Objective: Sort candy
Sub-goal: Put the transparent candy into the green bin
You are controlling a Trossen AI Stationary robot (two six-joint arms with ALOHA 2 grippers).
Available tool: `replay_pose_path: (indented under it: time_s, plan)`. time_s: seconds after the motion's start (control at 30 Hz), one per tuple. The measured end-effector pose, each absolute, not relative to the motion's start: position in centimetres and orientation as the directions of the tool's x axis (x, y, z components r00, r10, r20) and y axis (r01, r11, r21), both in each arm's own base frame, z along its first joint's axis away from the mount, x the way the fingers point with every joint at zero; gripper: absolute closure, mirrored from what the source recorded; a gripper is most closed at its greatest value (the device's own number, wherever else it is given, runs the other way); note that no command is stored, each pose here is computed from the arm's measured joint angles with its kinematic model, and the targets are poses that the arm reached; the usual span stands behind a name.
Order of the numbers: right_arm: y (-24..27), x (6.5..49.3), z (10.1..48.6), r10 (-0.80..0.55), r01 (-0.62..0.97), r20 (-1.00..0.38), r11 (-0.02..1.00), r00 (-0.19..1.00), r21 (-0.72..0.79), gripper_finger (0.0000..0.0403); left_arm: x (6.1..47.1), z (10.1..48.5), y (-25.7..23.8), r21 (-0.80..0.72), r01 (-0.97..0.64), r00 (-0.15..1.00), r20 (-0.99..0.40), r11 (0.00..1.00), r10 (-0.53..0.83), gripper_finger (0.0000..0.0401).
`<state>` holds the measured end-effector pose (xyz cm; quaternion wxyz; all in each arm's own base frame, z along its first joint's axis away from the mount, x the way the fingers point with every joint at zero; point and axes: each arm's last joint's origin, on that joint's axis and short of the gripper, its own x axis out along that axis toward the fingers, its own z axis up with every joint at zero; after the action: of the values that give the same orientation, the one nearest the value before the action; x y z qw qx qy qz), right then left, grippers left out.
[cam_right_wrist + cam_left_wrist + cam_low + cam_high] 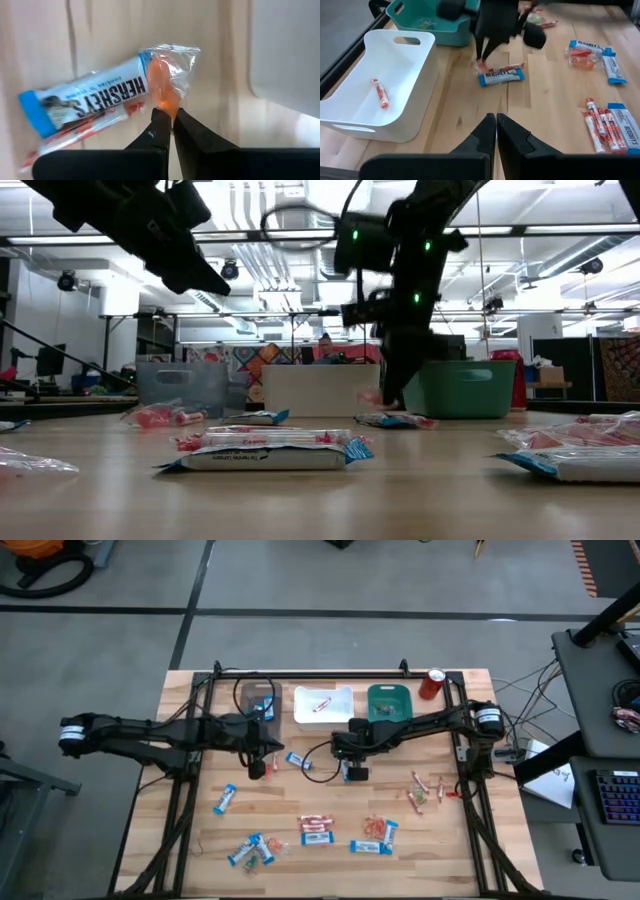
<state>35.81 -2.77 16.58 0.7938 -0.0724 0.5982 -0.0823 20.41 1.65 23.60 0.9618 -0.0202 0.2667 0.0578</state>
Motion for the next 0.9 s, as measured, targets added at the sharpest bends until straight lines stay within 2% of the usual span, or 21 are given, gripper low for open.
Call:
replay_pose_path:
  time_s: [0.3,0.6,0.73,0.9]
  plan:
    - [-2.8,33.8,22.1,-0.224,0.197,-0.9,0.967,0.375,-0.159,0.039,20.6,22.9,1.7,-0.054,-0.154,0.824,-0.558,0.987,0.098,0.0401]
    - [-5.3,29.0,25.6,-0.289,0.475,-0.923,0.869,0.255,-0.14,0.039,19.4,21.2,1.6,-0.237,-0.365,0.682,-0.726,0.9,0.086,0.0401]
    - [-6.7,27.9,26.3,-0.372,0.581,-0.902,0.792,0.219,-0.185,0.039,19.0,20.3,1.5,-0.245,-0.441,0.598,-0.797,0.863,0.079,0.0401]
    - [-8.2,27.3,26.4,-0.366,0.657,-0.908,0.739,0.205,-0.15,0.0388,19.4,19.4,1.6,-0.259,-0.495,0.56,-0.825,0.829,0.077,0.0401]
